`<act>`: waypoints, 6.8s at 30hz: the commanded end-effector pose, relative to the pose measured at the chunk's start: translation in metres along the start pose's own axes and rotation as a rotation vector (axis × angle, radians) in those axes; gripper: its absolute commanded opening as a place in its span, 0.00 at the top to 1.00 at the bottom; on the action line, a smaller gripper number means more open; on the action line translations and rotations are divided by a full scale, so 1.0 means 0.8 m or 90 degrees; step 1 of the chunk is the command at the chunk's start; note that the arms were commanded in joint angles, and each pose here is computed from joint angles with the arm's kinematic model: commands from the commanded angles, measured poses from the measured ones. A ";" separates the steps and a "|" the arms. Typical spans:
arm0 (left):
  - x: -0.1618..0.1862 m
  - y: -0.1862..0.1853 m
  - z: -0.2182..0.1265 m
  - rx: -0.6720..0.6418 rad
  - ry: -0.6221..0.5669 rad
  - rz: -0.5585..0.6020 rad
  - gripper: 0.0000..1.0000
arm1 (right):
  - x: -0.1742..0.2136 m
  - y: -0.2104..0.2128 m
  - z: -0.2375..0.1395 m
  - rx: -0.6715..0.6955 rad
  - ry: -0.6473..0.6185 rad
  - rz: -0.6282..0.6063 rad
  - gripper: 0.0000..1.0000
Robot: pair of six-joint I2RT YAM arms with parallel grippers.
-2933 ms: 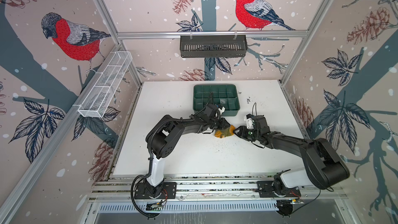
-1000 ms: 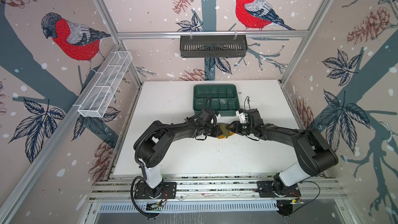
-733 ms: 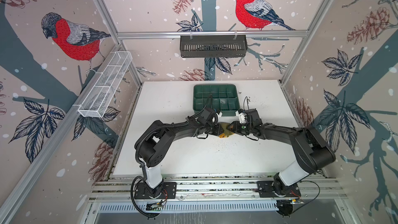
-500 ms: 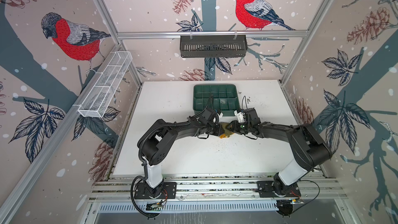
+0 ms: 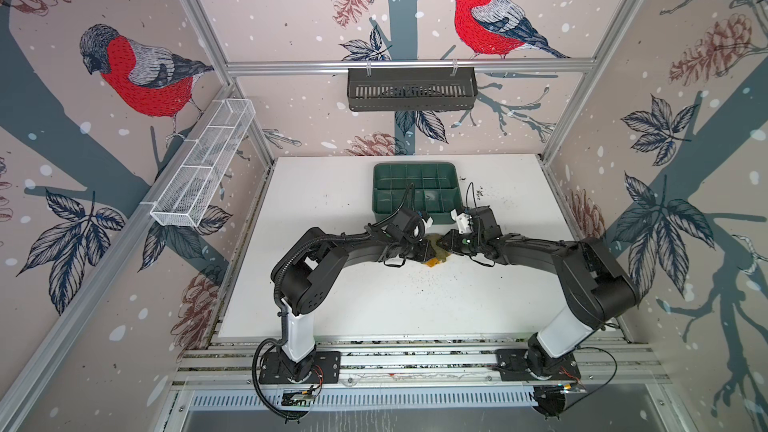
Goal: Roll the socks
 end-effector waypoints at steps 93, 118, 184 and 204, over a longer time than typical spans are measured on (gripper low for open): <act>-0.025 0.018 0.013 -0.012 -0.004 0.014 0.79 | -0.009 -0.046 -0.045 0.101 -0.050 0.033 0.54; -0.024 0.022 0.021 -0.012 0.003 0.012 0.79 | -0.008 -0.050 -0.021 0.022 -0.078 0.049 0.80; -0.032 0.025 0.035 -0.012 0.013 0.007 0.79 | -0.019 -0.007 -0.042 0.016 -0.113 -0.051 0.48; -0.032 0.021 0.026 -0.006 0.004 0.009 0.79 | 0.000 -0.020 0.014 0.161 0.051 -0.081 0.52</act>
Point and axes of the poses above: each gripper's point midway between its finger pads, its own z axis out along the fingers, its own y axis along the line the jaws close on, x = y × z, the point moved 6 cm from there along -z, back along the fingers, and after that the axes turned 13 degrees about -z, right-handed, at the moved point
